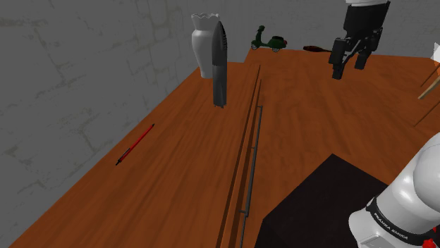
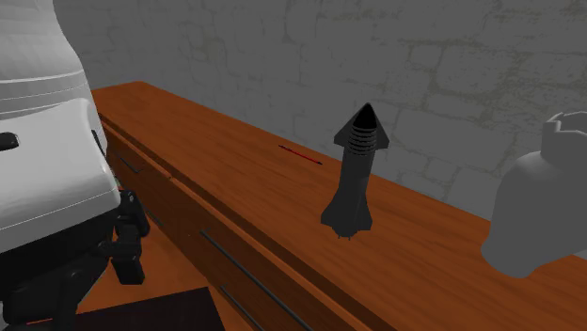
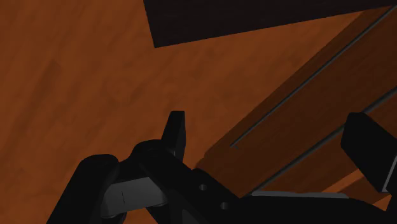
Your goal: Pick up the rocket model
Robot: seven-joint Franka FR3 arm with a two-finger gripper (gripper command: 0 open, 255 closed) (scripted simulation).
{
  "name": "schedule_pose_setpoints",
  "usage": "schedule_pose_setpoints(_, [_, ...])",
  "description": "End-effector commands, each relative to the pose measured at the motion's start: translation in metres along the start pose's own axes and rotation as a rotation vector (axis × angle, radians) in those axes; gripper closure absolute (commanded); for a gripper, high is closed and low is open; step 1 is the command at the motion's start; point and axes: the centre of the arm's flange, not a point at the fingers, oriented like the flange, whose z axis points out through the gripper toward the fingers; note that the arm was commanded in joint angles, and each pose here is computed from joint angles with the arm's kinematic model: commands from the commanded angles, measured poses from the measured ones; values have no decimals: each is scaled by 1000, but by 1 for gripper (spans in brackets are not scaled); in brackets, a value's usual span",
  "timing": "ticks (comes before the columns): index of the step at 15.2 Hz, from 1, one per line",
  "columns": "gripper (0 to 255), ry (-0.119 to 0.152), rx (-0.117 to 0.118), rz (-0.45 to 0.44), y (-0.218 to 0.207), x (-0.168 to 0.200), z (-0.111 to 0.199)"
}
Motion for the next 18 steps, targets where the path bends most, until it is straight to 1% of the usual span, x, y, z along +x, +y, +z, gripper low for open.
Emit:
schedule_pose_setpoints(1, [0,0,0,0,0,0,0])
schedule_pose_setpoints(9, [0,144,77,-96,-38,67,-22])
schedule_pose_setpoints(18, [0,307,163,-204,-86,134,-61])
